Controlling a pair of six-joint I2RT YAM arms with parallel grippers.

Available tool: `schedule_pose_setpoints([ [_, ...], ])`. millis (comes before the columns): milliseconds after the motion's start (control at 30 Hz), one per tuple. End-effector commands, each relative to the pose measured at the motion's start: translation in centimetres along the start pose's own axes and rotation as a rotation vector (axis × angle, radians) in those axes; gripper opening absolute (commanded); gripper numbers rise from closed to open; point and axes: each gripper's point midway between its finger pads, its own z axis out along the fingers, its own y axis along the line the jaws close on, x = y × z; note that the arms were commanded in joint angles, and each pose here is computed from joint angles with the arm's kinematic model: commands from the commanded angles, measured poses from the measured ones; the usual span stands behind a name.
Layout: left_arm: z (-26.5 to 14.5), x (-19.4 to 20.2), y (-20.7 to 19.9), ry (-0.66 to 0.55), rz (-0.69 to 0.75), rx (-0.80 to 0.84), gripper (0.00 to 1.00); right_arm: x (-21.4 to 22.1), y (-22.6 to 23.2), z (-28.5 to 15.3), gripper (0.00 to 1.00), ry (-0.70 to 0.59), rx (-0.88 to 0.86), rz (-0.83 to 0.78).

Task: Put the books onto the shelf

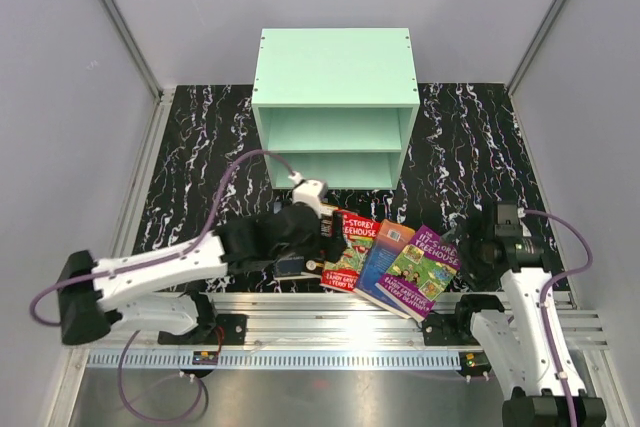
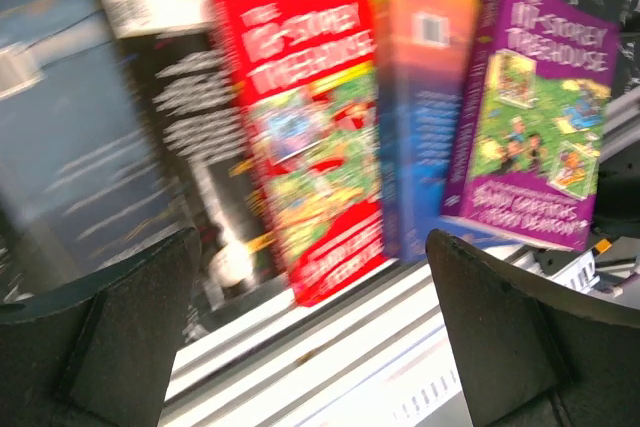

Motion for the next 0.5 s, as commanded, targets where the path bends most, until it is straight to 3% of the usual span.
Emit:
schedule_pose_setpoints([
  [0,1.1,-5.2,-6.4,-0.144,0.012,0.112,0.99,-0.8,1.2,0.6,1.0,-0.018,-0.03,-0.022],
  [167,2.7,-5.9,-12.3,-0.101,0.092,0.274,0.99,0.2,1.5,2.5,0.99,0.046,-0.039,-0.018],
  [467,8.2,-2.6,-15.4,0.038,0.217,0.331,0.99,0.5,3.5,5.1,0.71,0.089,-0.118,-0.046],
])
